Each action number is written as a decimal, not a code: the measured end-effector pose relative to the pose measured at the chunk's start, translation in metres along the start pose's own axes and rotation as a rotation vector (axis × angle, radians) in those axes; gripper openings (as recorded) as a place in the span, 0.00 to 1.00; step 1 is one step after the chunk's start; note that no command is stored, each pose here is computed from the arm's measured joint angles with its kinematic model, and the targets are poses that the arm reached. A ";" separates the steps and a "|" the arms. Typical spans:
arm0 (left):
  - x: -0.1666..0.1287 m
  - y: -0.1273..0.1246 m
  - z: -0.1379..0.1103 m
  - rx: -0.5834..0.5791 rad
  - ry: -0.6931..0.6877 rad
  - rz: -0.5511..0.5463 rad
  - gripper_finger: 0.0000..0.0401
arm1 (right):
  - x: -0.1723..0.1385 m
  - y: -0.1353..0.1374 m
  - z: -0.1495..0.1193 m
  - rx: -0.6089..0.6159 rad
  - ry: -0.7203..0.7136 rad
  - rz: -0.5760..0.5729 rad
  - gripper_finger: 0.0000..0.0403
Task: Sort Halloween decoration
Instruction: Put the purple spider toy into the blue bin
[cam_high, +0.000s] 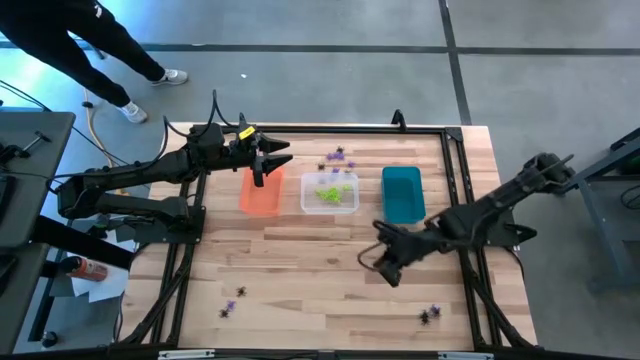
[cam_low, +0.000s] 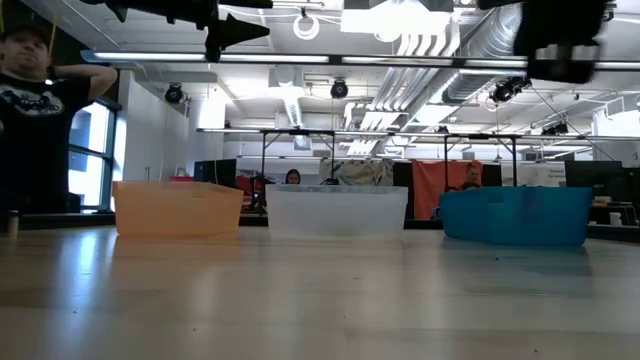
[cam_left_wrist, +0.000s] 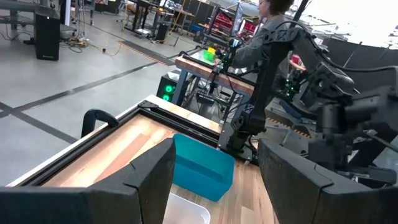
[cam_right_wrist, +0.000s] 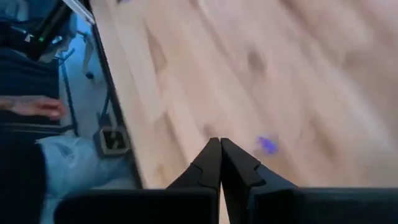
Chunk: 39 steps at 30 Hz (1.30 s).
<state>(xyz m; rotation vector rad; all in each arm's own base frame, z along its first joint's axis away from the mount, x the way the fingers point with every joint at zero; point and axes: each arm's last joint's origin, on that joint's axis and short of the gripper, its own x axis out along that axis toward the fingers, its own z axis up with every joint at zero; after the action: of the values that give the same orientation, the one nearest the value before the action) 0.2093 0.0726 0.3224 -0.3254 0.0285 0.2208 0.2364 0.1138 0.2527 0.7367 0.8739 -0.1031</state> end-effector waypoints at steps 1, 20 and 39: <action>0.000 0.000 0.000 0.000 0.000 0.000 0.54 | 0.001 -0.003 0.007 -0.045 -0.022 -0.003 0.00; 0.000 0.000 0.000 0.000 0.001 0.000 0.54 | 0.028 -0.052 0.075 -0.471 0.178 0.141 0.08; 0.000 0.000 0.000 0.000 0.002 0.001 0.54 | 0.151 -0.015 0.038 -0.917 0.385 -0.064 0.61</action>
<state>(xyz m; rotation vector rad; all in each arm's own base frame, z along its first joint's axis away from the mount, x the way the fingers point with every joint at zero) 0.2095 0.0727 0.3221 -0.3259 0.0308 0.2213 0.3545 0.1100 0.1507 -0.1430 1.1749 0.3785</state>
